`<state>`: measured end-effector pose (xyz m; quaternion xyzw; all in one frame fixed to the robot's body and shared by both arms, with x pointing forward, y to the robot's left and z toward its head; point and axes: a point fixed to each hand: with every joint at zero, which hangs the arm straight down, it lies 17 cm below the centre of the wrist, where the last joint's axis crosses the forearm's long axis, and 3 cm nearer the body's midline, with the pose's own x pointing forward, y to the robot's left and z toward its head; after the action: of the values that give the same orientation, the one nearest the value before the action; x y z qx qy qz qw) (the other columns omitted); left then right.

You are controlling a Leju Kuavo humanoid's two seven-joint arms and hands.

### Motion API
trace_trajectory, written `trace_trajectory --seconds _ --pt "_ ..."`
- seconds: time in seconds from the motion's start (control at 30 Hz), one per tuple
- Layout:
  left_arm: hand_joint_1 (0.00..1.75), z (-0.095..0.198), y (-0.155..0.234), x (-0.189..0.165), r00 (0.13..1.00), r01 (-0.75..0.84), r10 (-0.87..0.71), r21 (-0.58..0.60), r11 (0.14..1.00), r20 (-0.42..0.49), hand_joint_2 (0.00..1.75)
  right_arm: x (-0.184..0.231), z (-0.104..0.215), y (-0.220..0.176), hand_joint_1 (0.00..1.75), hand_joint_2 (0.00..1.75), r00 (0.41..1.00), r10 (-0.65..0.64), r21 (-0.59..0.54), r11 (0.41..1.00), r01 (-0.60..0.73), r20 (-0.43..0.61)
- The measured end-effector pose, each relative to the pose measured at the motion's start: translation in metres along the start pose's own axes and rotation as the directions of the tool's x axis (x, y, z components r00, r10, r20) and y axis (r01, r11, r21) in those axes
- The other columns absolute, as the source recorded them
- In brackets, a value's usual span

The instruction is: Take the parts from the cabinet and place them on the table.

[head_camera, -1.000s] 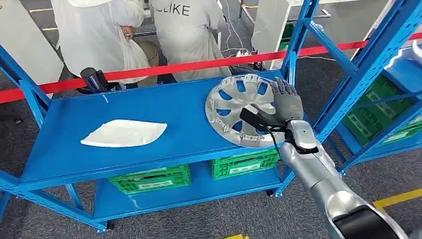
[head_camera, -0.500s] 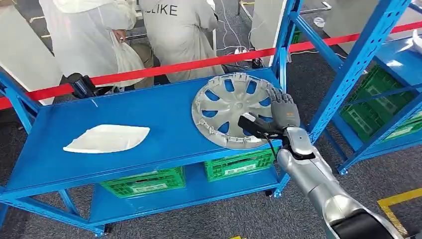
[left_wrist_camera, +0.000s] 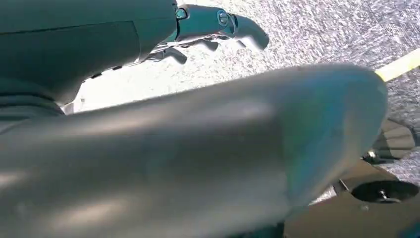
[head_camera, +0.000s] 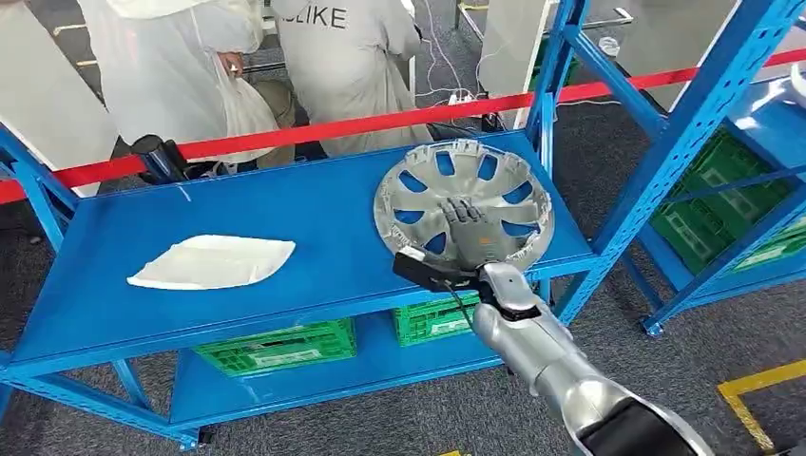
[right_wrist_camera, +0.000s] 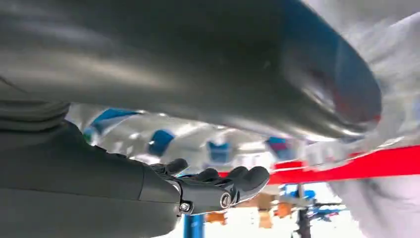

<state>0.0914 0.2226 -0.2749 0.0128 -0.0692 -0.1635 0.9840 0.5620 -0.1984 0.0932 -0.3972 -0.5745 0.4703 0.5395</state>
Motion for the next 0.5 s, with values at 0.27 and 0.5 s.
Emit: trace_trajectory --seconds 0.27,0.5 --pt "0.0 0.0 0.003 -0.002 1.0 0.007 -0.007 0.008 1.0 -0.009 0.0 0.015 0.001 0.018 0.0 0.0 1.0 -0.018 0.055 0.998 0.018 0.005" --pt "0.0 -0.001 0.004 -0.004 1.0 0.008 -0.008 0.012 1.0 -0.011 0.0 0.007 0.005 0.032 0.0 1.75 0.999 -0.008 0.09 0.996 0.011 -0.034"
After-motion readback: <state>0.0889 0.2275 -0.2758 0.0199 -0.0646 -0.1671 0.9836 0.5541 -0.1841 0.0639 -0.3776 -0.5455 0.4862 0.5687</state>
